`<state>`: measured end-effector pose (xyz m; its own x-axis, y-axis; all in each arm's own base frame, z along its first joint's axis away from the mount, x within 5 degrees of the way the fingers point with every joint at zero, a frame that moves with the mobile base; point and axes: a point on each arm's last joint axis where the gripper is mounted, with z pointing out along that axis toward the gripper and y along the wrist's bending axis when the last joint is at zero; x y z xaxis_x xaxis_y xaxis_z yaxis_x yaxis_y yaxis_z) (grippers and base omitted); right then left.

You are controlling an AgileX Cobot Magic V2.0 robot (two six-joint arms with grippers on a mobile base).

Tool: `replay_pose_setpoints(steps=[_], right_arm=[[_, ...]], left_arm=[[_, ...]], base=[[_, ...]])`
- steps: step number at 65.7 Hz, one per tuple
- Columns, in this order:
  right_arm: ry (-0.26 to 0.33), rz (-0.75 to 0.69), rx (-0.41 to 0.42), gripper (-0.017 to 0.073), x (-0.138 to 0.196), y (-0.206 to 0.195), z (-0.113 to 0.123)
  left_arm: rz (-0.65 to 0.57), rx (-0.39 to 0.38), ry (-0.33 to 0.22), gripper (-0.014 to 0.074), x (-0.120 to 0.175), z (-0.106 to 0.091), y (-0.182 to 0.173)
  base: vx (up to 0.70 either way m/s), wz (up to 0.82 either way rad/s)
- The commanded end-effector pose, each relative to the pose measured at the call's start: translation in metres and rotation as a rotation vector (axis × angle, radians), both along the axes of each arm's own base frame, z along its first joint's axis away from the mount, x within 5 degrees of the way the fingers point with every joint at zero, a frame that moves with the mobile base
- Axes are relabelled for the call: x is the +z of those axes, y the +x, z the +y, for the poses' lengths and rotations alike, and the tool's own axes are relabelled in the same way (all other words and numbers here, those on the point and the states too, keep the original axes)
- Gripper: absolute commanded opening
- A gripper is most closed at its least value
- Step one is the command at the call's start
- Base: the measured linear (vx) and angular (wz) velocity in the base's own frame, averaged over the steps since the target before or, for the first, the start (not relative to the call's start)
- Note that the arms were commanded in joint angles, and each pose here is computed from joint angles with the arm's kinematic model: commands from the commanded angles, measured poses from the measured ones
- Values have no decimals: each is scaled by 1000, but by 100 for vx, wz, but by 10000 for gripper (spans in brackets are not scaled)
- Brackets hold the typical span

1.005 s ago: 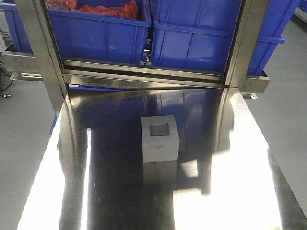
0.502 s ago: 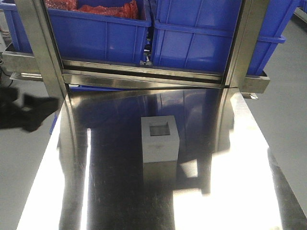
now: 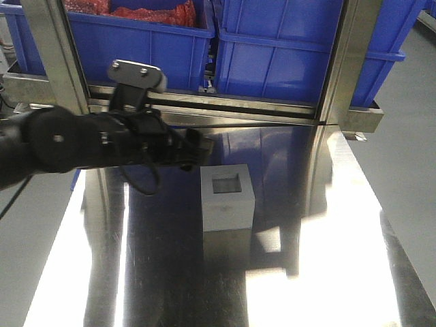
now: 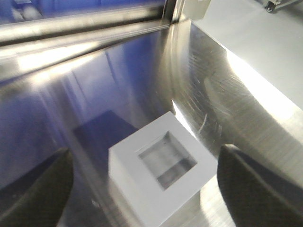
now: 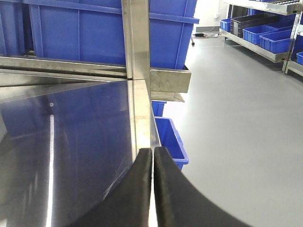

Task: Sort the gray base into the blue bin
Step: 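Reach the left gripper down over the gray square block, then close the left gripper on the gray block's rim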

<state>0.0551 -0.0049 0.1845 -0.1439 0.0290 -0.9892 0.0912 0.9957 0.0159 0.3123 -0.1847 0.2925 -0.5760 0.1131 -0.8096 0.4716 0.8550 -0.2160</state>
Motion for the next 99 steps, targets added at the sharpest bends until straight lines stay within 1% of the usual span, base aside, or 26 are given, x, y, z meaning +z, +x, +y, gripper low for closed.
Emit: replay_pose_setpoints(steps=[1,4,7,8,12,14,18,23,31,39,43,49,59,70,78,83,88,92,93,99], right_arm=[[-21,-55,0,-5,5,2,0],[-21,-55,0,-5,5,2,0],[-21,-55,0,-5,5,2,0],[-21,-55,0,-5,5,2,0],[-21,-55,0,-5,5,2,0],[-21,-55,0,-5,5,2,0],[-21,-55,0,-5,5,2,0],[-21,-55,0,-5,5,2,0],[-21,-55,0,-5,5,2,0],[-21,-55,0,-5,5,2,0],[-21,-55,0,-5,5,2,0],[-21,-55,0,-5,5,2,0],[-21,-55,0,-5,5,2,0],[-21,-55,0,-5,5,2,0],[-21,-55,0,-5,5,2,0],[-21,-55,0,-5,5,2,0],[-21,-55,0,-5,5,2,0],[-21,-55,0,-5,5,2,0],[-21,-55,0,-5,5,2,0],[-21,-55,0,-5,5,2,0]], left_arm=[[-19,50,-64,589,19,-10,11],[9,54,-28,589,13,-15,18],[34,65,-7,589,10,-19,23],[44,72,-8,589,10,-21,25],[68,83,31,589,5,-28,32],[81,89,35,589,4,-32,34],[124,113,21,589,0,-37,40],[158,122,24,589,-5,-42,45],[201,138,-1,589,-18,-49,52],[243,147,-3,589,-35,-53,57],[256,148,7,589,-43,-54,59],[263,150,11,589,-51,-56,61],[249,152,2,589,-56,-57,65],[275,154,21,589,-69,-59,67],[273,154,19,580,-70,-59,68],[269,154,18,548,-70,-60,68],[270,153,21,475,-70,-59,68],[271,153,21,382,-70,-59,68],[272,153,22,370,-70,-59,68],[275,153,25,209,-71,-59,68]], base=[[0,0],[0,0],[0,0],[0,0],[0,0],[0,0],[0,0],[0,0],[0,0],[0,0],[0,0],[0,0],[0,0],[0,0],[0,0],[0,0],[0,0],[0,0],[0,0],[0,0]])
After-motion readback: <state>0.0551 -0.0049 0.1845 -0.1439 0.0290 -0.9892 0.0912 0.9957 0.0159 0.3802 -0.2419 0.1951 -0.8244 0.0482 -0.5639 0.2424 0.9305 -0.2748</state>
